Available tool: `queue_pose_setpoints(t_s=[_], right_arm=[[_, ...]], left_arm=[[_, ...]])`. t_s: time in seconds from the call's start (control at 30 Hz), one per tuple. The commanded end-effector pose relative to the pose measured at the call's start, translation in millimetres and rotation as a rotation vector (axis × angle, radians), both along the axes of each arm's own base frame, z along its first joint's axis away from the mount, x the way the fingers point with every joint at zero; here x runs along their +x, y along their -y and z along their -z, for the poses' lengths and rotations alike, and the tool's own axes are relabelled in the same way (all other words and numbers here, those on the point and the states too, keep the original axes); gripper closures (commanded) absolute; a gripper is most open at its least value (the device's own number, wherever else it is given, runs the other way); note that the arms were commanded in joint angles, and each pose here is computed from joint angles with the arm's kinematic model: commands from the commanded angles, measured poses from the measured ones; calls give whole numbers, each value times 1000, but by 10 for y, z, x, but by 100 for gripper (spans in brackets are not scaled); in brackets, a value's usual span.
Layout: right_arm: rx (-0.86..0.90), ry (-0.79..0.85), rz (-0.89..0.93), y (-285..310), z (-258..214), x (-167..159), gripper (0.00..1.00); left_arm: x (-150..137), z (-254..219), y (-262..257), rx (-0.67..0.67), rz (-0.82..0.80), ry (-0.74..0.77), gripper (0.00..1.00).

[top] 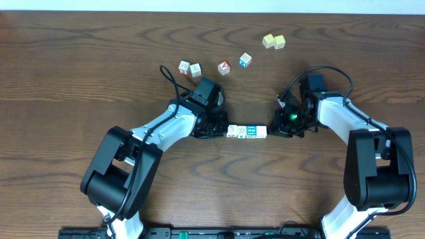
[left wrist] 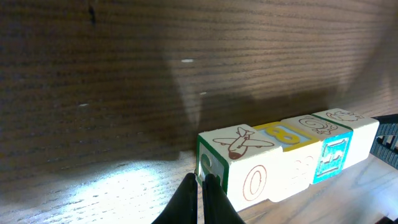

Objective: Lift 4 blocks

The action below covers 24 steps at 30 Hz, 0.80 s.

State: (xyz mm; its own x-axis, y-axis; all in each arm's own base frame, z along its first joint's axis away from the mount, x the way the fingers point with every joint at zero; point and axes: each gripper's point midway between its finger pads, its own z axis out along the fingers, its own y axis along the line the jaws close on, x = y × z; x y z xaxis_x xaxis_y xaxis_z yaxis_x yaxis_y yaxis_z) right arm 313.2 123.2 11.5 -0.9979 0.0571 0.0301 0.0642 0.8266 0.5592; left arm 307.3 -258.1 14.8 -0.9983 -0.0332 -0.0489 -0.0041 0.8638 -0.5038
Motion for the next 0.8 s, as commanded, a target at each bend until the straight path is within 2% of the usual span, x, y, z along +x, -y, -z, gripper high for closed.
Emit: queue_pose_setpoints(t_s=[0.0, 0.77], right_arm=[[112, -19, -15, -191, -101, -50, 99], [150, -20, -17, -240, -145, -53, 99]], left_arm=[[-98, -42, 137, -64, 49, -27, 93], [-133, -73, 180, -95, 72, -37, 93]])
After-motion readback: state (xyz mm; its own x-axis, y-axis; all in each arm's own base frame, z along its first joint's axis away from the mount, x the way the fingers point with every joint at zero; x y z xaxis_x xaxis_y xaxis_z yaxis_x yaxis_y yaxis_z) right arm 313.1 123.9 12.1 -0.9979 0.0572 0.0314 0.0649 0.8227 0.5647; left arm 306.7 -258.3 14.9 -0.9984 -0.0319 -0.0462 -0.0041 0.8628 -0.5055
